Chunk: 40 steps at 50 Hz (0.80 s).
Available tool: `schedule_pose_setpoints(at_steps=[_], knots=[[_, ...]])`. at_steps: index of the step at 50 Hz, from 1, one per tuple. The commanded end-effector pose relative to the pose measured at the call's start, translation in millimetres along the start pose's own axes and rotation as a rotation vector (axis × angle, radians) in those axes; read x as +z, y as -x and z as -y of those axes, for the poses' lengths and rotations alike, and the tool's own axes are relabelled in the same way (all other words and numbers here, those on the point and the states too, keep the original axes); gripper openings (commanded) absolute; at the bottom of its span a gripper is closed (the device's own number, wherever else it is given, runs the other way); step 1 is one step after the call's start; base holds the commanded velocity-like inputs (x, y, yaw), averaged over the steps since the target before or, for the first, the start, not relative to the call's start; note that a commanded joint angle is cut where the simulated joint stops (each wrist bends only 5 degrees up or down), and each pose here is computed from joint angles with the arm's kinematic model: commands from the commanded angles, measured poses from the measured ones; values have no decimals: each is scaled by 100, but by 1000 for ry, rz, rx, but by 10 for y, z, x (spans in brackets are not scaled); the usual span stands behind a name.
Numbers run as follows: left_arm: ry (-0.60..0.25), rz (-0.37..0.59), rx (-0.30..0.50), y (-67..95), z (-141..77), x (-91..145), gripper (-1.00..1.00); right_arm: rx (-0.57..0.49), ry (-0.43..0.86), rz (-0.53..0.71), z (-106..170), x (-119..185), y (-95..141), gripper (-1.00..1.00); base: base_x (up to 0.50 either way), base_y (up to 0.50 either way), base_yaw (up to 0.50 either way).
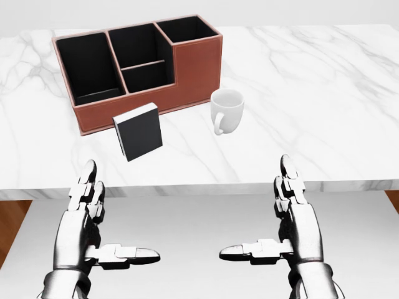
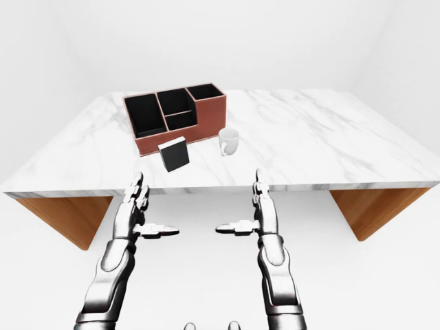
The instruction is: Pick up the book and place it in the front compartment of the caddy.
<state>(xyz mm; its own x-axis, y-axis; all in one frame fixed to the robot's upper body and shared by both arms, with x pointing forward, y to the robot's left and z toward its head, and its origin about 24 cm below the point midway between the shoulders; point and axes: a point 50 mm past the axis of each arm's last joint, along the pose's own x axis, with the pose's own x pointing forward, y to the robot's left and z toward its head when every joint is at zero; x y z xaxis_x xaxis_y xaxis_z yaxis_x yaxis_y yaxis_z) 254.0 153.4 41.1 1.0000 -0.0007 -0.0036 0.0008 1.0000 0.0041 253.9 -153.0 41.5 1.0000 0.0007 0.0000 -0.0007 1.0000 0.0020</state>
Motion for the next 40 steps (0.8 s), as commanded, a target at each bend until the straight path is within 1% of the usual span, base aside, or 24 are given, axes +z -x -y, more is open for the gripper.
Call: schedule_pose_setpoints(at_steps=[1, 7, 12, 14, 19, 29, 36, 37, 40], knots=[[-9, -9, -1, -1, -82, 18, 100, 2, -7, 3, 70, 31, 6, 100, 0, 0, 0], [-5, -11, -3, 4, -101, 79, 100, 12, -30, -3, 66, 99, 26, 100, 0, 0, 0], [-4, 14, -3, 4, -110, 150, 100, 11, -30, 5, 75, 129, 26, 100, 0, 0, 0], [-5, 47, -2, 12, -121, 226, 100, 7, -27, 27, 87, 178, 29, 100, 0, 0, 0], [-9, 86, 2, 15, -142, 320, 100, 9, -33, 98, 101, 344, 58, 100, 0, 0, 0], [-9, 153, 8, 29, -181, 476, 100, 6, -32, 119, 118, 394, 57, 100, 0, 0, 0], [-10, 164, 10, 25, -193, 504, 100, 10, -29, 148, 119, 460, 80, 100, 0, 0, 0], [-10, 167, 11, 25, -194, 510, 100, 26, -42, 156, 113, 476, 91, 100, 0, 0, 0], [-12, 183, 11, 30, -201, 547, 100, 17, -51, 179, 127, 527, 100, 100, 0, 0, 0]])
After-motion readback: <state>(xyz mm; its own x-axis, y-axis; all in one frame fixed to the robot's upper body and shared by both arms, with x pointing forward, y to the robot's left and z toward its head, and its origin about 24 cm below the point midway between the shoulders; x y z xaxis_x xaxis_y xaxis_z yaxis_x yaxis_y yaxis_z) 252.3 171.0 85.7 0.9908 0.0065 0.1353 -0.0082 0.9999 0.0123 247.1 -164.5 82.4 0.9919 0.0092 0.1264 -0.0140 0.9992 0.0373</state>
